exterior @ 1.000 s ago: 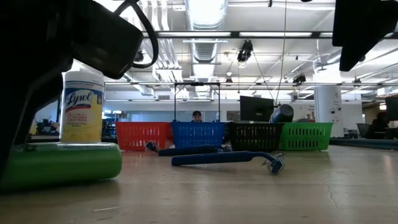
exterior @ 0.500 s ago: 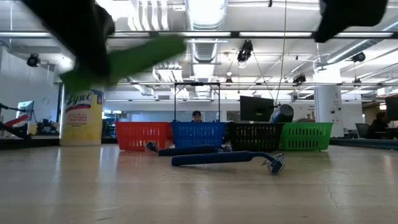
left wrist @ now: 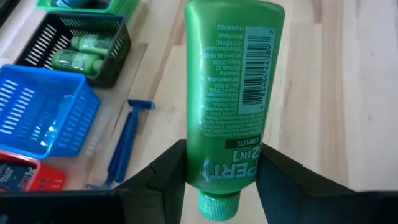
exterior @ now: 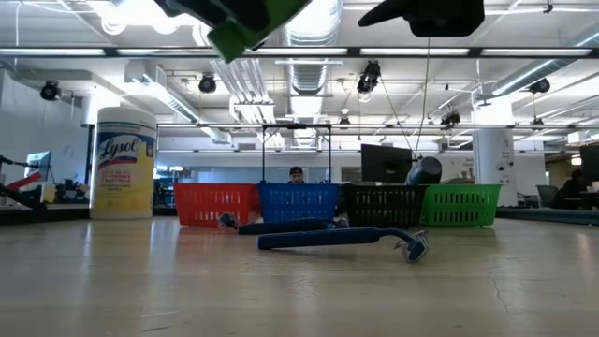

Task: Pick & Place Travel size toiletries
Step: Put the shampoo into the black basket

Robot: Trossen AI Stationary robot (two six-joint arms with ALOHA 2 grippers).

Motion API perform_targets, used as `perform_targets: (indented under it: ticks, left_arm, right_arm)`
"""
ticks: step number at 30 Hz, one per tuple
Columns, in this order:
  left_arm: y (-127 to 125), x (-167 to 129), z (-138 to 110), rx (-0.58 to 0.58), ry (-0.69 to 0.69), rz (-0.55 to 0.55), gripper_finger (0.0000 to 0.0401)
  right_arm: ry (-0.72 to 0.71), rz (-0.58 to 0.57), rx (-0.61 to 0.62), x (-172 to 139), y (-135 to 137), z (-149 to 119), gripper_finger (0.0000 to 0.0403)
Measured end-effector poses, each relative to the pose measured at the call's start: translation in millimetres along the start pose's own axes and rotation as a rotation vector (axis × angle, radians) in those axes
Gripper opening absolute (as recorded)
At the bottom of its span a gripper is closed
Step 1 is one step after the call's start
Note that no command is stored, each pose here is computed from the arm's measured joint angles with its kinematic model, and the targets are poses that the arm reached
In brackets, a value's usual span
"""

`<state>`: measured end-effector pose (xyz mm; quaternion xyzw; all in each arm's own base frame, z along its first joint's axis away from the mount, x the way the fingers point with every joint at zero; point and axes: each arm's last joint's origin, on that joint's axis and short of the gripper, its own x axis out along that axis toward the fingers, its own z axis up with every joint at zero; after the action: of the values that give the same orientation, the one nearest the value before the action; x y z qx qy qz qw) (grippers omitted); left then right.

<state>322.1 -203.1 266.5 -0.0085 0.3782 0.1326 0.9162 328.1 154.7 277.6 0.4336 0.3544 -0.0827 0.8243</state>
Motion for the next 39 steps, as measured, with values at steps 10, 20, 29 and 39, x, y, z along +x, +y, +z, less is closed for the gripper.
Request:
perform_targets:
  ticks: [10, 20, 29, 39]
  left_arm:
    - [2, 5, 8, 0.021, -0.04, -0.014, 0.0161]
    - [10, 11, 15, 0.014, -0.053, 0.001, 0.0161]
    - [13, 13, 18, 0.029, -0.057, 0.01, 0.0173]
    - [15, 12, 16, -0.008, -0.047, 0.031, 0.0246]
  right_arm:
    - [-0.013, -0.009, 0.046, 4, -5, 13, 0.0366]
    - [0.007, -0.003, 0.071, 5, -8, 18, 0.0269]
    - [-0.001, -0.011, 0.085, 5, -10, 24, 0.0158]
    - [0.026, -0.134, 0.05, 6, -25, 25, 0.0086]
